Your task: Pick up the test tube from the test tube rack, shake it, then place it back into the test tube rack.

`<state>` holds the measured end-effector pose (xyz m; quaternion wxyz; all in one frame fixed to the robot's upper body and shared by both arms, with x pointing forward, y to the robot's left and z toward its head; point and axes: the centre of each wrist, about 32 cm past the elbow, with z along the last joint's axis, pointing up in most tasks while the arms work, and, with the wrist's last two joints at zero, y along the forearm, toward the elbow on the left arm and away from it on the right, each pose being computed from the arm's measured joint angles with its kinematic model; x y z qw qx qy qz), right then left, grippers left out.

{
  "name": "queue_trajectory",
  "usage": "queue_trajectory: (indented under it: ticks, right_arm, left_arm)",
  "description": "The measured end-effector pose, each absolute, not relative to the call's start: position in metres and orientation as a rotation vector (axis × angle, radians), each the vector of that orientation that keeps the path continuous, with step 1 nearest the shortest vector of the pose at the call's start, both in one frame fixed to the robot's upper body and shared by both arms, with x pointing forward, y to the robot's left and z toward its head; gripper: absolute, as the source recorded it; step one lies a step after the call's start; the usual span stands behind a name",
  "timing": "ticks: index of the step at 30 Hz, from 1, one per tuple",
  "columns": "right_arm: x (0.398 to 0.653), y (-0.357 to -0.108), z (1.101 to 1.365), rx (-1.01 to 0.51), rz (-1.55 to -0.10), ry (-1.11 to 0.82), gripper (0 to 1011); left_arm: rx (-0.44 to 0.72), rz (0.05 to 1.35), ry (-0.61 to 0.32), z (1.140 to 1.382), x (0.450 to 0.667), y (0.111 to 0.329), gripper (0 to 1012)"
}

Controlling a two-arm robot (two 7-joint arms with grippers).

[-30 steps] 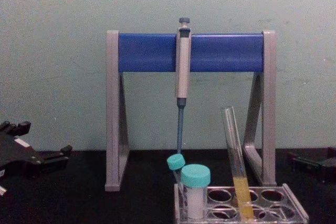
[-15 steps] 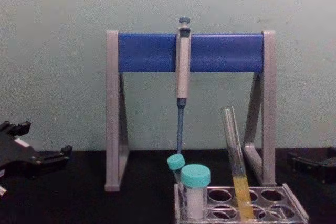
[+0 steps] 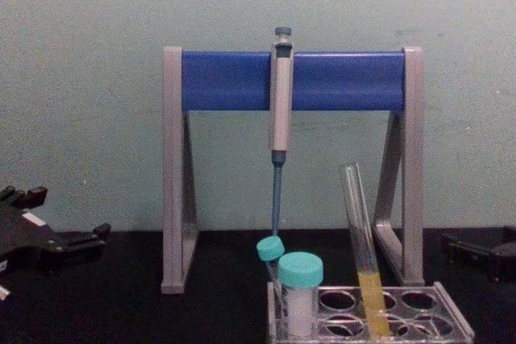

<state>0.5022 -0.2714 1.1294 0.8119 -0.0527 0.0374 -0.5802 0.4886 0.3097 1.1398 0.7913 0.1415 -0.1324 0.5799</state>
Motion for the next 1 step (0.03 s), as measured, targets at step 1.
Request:
queue_trajectory:
  ticks: [1]
  right_arm:
    - [0.5022,-0.2714,1.1294,-0.113,-1.239,0.080,1000]
  left_arm:
    - [0.304,1.248,-0.285,1.1398,0.4886,0.3097,1001]
